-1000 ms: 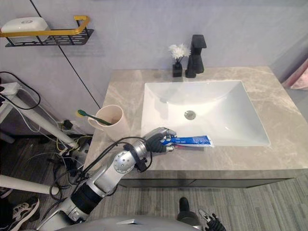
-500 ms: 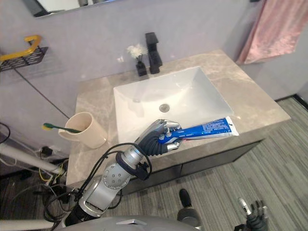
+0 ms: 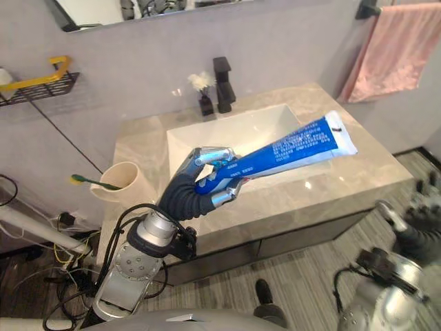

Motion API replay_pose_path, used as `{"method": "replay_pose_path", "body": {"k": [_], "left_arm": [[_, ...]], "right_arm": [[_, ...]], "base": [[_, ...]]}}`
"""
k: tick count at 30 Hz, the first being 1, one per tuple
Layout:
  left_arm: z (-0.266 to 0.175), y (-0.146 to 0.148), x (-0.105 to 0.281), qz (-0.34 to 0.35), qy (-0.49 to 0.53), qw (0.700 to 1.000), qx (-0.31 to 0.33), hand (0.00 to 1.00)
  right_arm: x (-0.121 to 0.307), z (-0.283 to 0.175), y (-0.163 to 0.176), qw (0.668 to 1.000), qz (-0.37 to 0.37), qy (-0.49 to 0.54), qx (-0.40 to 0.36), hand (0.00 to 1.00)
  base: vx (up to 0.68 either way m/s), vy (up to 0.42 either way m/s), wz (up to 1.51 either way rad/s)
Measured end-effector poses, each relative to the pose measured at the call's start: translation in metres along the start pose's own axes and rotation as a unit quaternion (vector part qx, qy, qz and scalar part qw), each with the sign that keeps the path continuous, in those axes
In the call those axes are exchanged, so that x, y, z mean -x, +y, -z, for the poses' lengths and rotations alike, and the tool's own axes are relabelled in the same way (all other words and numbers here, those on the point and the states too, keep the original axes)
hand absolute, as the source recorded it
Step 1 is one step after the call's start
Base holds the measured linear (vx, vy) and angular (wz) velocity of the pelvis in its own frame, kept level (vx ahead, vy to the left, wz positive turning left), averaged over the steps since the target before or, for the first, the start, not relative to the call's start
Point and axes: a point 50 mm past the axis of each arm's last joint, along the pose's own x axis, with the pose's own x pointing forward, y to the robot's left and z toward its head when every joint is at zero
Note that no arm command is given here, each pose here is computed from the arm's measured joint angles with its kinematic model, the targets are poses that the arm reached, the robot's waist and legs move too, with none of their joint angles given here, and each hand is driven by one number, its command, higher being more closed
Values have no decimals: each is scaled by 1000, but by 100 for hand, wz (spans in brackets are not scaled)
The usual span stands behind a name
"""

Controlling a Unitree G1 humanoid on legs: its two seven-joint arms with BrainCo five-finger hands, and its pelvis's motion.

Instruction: Organize washtable

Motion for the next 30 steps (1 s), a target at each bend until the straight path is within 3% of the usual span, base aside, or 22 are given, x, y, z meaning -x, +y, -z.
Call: {"method": "replay_pose_path", "body": {"k": [7, 15, 24, 30], "left_arm": [[-2, 4, -4, -25, -11, 1000, 1, 100], [8, 1, -7, -25, 4, 1000, -8, 100], [25, -4, -7, -18, 41, 999, -16, 100], [27, -6, -7, -12, 47, 999, -21, 100]], "right_arm": [[-2, 20, 56, 984, -145, 48, -94, 0], [-13, 25, 98, 941, -237, 67, -232, 0], [-19, 38, 126, 889, -248, 109, -370, 0], [-21, 35, 143, 860, -279, 119, -411, 0]], "base": [[-17, 0, 35], [9, -6, 20], [-16, -12, 11], [-1, -4, 2]]}}
